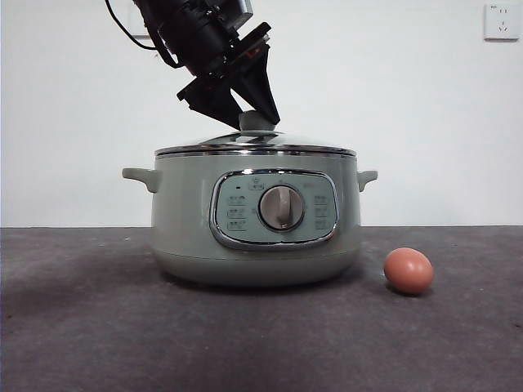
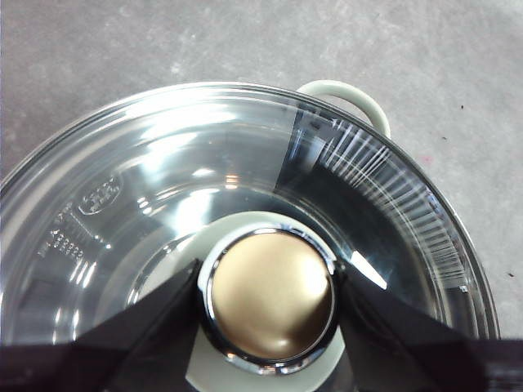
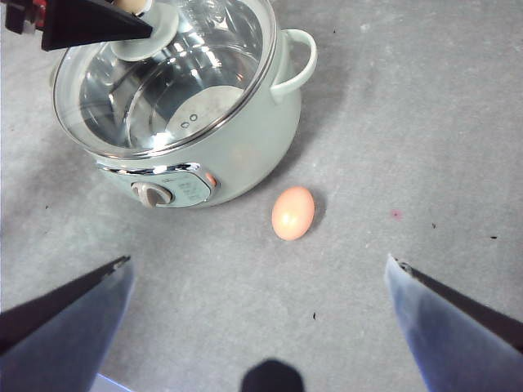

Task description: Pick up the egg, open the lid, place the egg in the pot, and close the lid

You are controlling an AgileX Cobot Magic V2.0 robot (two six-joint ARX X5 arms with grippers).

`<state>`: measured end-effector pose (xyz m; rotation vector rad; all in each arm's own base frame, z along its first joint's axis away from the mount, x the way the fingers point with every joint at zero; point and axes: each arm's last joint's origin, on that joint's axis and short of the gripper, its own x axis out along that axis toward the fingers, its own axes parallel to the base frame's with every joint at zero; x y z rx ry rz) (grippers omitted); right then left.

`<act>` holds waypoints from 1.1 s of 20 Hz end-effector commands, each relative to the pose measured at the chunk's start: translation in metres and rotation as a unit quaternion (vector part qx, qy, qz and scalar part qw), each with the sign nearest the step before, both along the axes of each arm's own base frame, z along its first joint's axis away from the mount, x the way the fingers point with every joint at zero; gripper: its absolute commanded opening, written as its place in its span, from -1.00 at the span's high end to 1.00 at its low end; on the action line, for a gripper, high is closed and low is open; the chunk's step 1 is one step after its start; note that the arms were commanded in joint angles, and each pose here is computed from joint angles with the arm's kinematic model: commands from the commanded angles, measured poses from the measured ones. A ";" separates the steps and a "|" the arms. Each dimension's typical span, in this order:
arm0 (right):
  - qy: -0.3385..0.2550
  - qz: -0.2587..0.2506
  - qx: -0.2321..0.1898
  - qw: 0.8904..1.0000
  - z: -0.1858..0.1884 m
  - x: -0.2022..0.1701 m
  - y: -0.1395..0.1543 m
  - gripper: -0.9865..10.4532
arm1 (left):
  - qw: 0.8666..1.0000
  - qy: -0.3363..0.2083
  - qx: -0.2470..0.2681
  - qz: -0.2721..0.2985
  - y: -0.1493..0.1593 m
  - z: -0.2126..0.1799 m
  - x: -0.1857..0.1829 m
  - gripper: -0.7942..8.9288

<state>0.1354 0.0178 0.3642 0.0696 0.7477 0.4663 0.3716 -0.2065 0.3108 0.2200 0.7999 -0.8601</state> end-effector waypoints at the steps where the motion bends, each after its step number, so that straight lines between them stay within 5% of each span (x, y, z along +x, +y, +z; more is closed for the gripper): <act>1: -0.007 0.000 -0.002 1.000 0.002 0.000 0.000 -0.22 | 0.999 0.034 0.013 0.006 0.000 -0.013 -0.001 0.85; 8: 0.003 0.000 -0.003 1.000 -0.001 0.006 0.000 -0.22 | 1.000 0.001 -0.006 0.007 0.004 0.010 -0.005 0.85; 16: 0.031 0.000 -0.003 1.000 -0.011 0.033 0.002 -0.22 | 0.996 -0.075 -0.046 0.008 0.011 0.093 -0.018 0.85; 22: 0.086 0.005 -0.006 0.996 -0.034 0.072 0.006 -0.21 | 0.984 -0.145 -0.075 0.078 0.064 0.165 -0.048 0.85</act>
